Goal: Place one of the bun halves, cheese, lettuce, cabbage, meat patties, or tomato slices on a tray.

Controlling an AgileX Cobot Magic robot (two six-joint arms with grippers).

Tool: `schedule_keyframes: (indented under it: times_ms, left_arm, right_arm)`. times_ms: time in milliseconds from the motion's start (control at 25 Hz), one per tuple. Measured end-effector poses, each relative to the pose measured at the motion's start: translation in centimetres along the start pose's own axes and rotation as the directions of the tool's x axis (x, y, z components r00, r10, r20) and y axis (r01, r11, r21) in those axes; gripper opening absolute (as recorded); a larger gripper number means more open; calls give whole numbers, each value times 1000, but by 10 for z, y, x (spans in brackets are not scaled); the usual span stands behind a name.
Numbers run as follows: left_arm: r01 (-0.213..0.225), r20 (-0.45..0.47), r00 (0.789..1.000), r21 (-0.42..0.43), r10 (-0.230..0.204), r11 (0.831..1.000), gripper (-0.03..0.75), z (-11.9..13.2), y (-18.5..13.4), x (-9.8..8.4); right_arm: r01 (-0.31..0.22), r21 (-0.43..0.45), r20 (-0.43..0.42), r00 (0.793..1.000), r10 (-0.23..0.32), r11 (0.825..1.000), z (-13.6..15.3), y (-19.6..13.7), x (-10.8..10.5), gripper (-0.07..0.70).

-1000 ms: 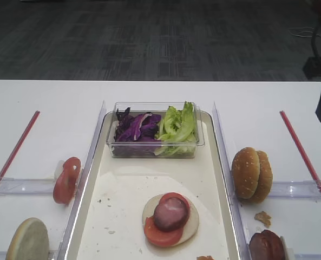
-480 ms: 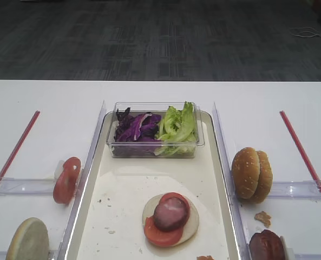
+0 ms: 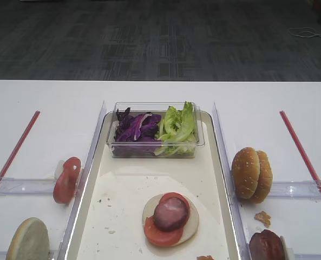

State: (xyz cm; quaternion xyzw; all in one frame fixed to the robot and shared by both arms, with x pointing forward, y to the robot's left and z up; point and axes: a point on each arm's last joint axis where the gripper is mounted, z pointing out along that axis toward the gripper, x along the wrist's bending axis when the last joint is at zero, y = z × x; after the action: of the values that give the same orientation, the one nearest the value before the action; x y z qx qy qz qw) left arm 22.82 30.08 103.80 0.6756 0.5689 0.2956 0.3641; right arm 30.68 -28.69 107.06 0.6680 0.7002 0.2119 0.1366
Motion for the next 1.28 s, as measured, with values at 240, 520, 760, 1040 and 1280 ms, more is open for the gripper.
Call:
schedule_keyframes:
  times_ms: [240, 520, 760, 1040, 1280]
  left_arm:
    - [0, 0, 1000, 0, 0, 1000, 307, 0, 0, 0]
    - [0, 0, 1000, 0, 0, 1000, 307, 0, 0, 0]
    - [0, 0, 1000, 0, 0, 1000, 307, 0, 0, 0]
    - [0, 0, 1000, 0, 0, 1000, 309, 0, 0, 0]
    - [0, 0, 1000, 0, 0, 1000, 307, 0, 0, 0]
  right_arm:
    - [8, -82, -2, 1000, -8, 997, -2, -31, -1, 390]
    - [29, -185, -1, 1000, -30, 982, 1, -54, -2, 390]
    - [49, -309, 4, 999, -50, 950, -5, -65, -2, 390]
    - [75, -422, 13, 997, -76, 904, -13, -77, -1, 390]
    - [82, -473, 18, 996, -83, 877, -17, -85, -1, 390]
